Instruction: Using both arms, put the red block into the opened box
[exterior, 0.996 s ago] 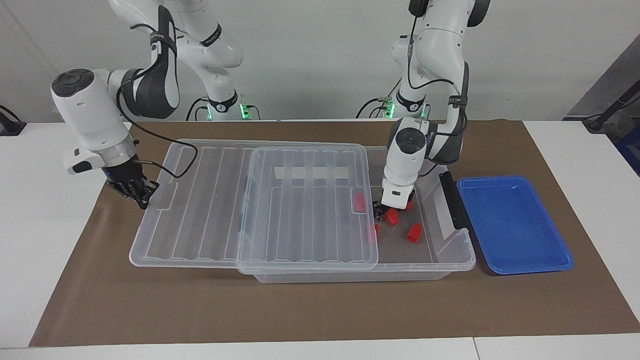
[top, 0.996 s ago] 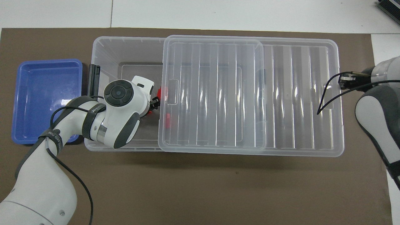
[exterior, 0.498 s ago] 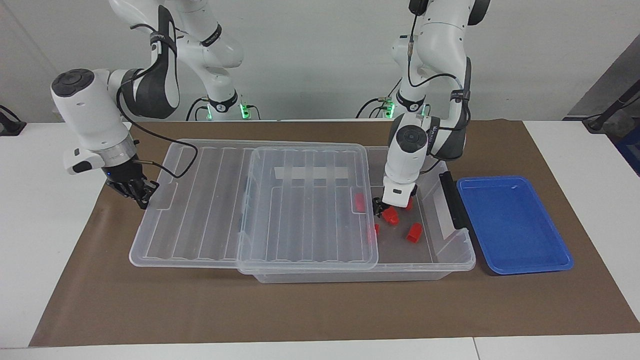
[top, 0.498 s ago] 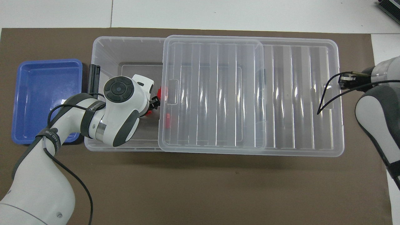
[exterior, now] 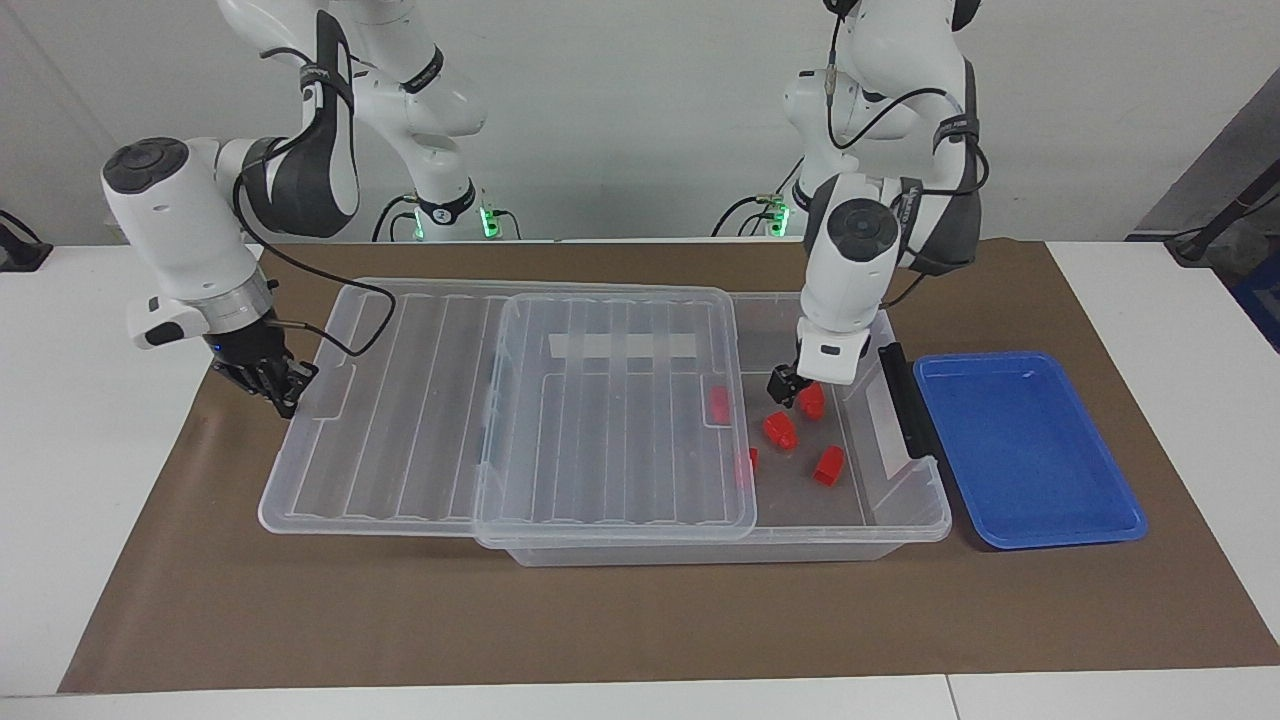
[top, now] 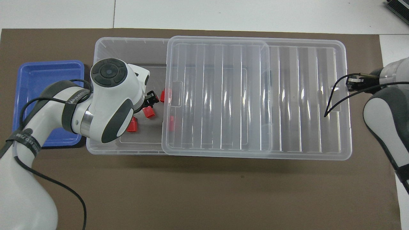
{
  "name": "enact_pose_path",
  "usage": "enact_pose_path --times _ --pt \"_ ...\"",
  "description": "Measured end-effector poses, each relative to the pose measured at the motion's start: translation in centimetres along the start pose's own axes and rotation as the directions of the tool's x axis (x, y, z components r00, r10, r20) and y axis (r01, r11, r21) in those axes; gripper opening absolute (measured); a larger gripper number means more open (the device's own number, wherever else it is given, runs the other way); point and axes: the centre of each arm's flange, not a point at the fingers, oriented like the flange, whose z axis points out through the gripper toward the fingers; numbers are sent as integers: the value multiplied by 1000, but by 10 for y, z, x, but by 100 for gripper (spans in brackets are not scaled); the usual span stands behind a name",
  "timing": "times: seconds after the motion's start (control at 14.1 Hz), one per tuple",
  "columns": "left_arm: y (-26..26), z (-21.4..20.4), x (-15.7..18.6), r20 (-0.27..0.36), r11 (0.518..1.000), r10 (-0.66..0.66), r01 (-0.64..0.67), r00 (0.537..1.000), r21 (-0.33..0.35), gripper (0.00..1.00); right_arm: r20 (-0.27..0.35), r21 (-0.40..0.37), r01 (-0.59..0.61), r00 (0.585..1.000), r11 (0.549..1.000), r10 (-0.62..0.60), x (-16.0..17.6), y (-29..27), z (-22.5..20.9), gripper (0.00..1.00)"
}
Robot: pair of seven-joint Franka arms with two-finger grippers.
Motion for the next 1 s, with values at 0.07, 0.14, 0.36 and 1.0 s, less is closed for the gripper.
enact_pose_path --times 0.07,0.14,0.36,1.0 --pt "-16 -17 8 9 1000 30 -30 1000 8 100 0 0 1 1000 1000 -1 0 0 0 1" --pt "-33 -32 16 21 998 63 -63 998 16 100 0 0 2 1000 1000 -2 0 -1 0 1" --pt "-76 -75 35 64 989 145 -147 987 32 100 0 3 14 1000 1000 -14 -1 -8 0 1" --pt "-177 -170 23 42 950 313 -313 949 5 100 19 20 129 991 991 -130 -18 -77 0 1"
